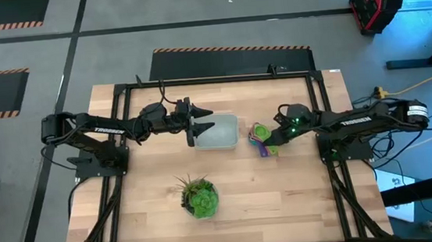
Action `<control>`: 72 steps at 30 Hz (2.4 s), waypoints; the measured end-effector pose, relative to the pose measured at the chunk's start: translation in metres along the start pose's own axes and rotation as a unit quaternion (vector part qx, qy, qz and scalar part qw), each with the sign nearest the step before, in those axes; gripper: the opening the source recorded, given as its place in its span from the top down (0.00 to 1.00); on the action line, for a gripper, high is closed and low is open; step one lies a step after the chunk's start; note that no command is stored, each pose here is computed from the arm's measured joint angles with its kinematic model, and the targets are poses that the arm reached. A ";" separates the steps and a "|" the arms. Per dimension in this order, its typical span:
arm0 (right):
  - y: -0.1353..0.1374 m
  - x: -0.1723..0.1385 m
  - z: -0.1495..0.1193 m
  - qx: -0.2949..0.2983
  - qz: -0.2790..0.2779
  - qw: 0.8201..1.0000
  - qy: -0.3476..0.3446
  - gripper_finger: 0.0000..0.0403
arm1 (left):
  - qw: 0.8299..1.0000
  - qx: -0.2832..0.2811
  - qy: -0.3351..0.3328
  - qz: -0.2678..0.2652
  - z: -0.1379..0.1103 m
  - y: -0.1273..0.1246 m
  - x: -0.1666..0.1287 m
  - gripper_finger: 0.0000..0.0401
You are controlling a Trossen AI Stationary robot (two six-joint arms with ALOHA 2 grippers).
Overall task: Nest measuring cups in basket
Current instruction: Put the stacked measuring cups into the gray bin
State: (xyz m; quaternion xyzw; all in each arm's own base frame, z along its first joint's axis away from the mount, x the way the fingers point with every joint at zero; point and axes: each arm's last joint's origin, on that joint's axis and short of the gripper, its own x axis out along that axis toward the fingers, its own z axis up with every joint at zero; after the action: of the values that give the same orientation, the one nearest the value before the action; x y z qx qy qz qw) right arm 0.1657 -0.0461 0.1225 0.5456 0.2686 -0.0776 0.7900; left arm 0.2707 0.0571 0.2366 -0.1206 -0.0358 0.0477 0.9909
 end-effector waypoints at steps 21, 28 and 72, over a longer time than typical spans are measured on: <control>-0.007 0.025 0.003 -0.016 0.029 0.999 0.009 0.15 | 1.000 0.000 0.000 0.000 0.000 0.000 0.000 0.42; -0.010 0.030 0.004 -0.020 0.040 0.999 0.006 0.15 | 1.000 0.000 0.000 0.000 0.000 0.000 0.000 0.42; -0.012 0.045 0.011 -0.041 0.060 0.997 -0.011 0.26 | 1.000 0.000 0.000 0.000 0.000 0.000 0.000 0.42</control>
State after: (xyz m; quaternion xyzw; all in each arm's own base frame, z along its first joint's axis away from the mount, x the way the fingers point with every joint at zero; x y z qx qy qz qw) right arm 0.2021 -0.0532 0.0930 0.5267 0.2298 -0.0251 0.8180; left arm 0.2707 0.0571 0.2366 -0.1207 -0.0357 0.0479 0.9909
